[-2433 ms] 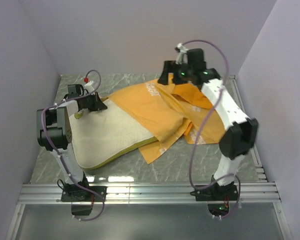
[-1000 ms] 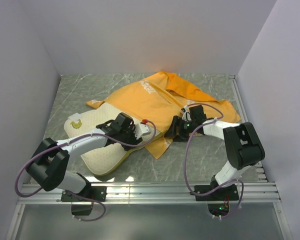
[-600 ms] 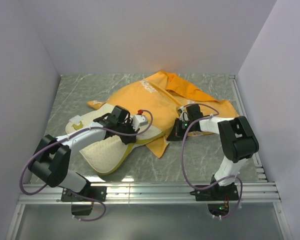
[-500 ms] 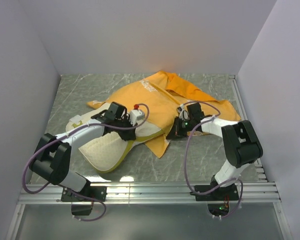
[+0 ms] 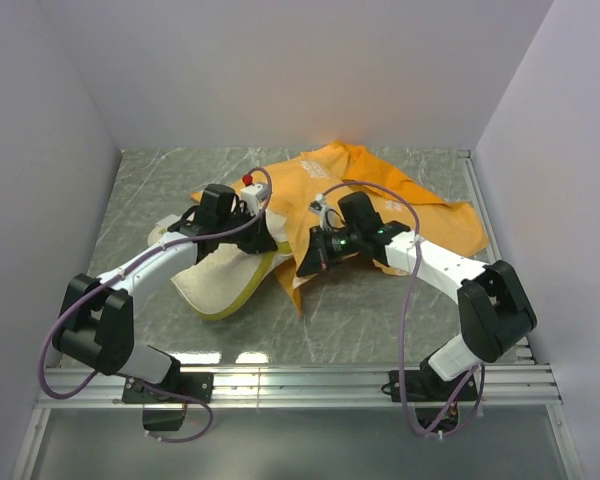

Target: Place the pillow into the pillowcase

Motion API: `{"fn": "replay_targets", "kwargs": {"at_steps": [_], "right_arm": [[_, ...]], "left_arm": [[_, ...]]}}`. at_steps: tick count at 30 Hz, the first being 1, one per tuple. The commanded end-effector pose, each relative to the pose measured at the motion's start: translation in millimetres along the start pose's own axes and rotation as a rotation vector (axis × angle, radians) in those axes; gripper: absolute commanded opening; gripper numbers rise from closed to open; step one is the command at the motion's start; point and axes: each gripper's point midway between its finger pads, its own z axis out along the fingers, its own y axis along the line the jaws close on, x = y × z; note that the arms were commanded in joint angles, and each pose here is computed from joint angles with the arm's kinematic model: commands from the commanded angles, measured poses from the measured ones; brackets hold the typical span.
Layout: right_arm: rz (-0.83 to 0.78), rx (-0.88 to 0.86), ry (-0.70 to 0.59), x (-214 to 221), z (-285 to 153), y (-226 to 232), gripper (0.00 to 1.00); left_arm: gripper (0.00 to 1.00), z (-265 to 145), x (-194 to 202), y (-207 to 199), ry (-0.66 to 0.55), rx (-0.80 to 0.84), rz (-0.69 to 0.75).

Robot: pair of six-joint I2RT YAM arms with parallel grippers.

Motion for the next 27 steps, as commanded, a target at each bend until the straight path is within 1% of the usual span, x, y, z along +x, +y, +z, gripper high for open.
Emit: {"fn": "replay_targets", "kwargs": {"at_steps": [1,2,3,5,8,12,13,14,15,16,17,18,19,20,21,22,23,24,25,26,27], "right_arm": [[-0.172,-0.245,0.024,-12.4,-6.6,97.3,0.0],[-0.205,-0.286,0.051,-5.1,-2.7,117.0,0.0],[-0.226,-0.329,0.055,-8.7,-4.6,134.6,0.0],[-0.244,-0.393,0.091,-1.2,-3.3,153.5,0.0],[-0.225,-0.389,0.107,3.0,-0.9,146.1,0.0],[-0.196,-0.342,0.13,16.3,-4.5,119.4,0.0],[-0.18,-0.339,0.141,19.3,-7.2,115.2,0.15],[-0.166,-0.345,0.154,21.8,-11.5,113.4,0.24],[-0.154,-0.323,0.156,16.6,-22.6,105.3,0.49],[-0.155,-0.312,0.159,12.6,-29.8,101.3,0.57],[-0.228,-0.319,0.156,7.3,-36.8,96.4,0.59],[-0.258,-0.305,0.132,-16.2,-45.3,95.7,0.6],[-0.186,-0.259,0.147,-22.1,-59.5,80.9,0.61],[-0.229,-0.238,0.113,-48.3,-64.5,77.7,0.61],[-0.234,-0.178,0.09,-62.1,-68.0,66.8,0.61],[-0.228,-0.118,0.058,-77.9,-72.5,55.4,0.62],[-0.239,-0.054,0.028,-92.0,-70.0,46.2,0.62],[-0.252,0.103,-0.041,-115.7,-73.2,27.7,0.63],[-0.284,0.161,-0.095,-133.0,-72.3,20.9,0.64],[-0.274,0.226,-0.106,-141.4,-65.7,5.8,0.66],[-0.303,0.257,-0.134,-156.6,-66.4,5.6,0.66]], "left_arm": [[0.0,-3.7,-71.9,-13.1,-0.25,0.022,-0.007],[0.0,-2.1,-73.7,-11.6,-0.256,0.015,-0.032],[0.0,-2.9,-79.0,-11.4,-0.273,0.01,-0.036],[0.0,-2.5,-80.9,-9.5,-0.276,-0.001,-0.043],[0.0,-3.4,-68.2,-3.2,-0.242,-0.031,-0.006],[0.0,-2.2,-15.6,2.6,-0.105,-0.022,0.052],[0.0,-2.9,-2.0,-3.6,-0.068,0.025,0.074],[0.0,-3.4,18.0,-2.2,-0.02,0.04,0.156],[0.0,-6.9,45.3,-5.8,0.045,0.095,0.262],[0.0,-8.3,55.0,-8.6,0.081,0.106,0.245],[0.0,-10.8,75.9,-6.6,0.125,0.124,0.348],[0.0,-13.0,90.8,-9.8,0.165,0.156,0.402],[0.01,-21.9,123.0,-19.3,0.27,0.22,0.431],[0.06,-24.9,130.5,-21.5,0.278,0.259,0.555],[0.13,-28.3,137.6,-25.8,0.293,0.284,0.584],[0.23,-31.8,141.5,-29.9,0.296,0.309,0.61],[0.48,-40.5,144.5,-38.6,0.299,0.366,0.66],[0.57,-44.0,141.6,-42.4,0.294,0.385,0.695],[0.63,-46.5,135.5,-44.0,0.283,0.382,0.713],[0.67,-51.7,120.7,-47.5,0.27,0.37,0.718],[0.7,-56.1,111.3,-52.9,0.25,0.394,0.71]]}}
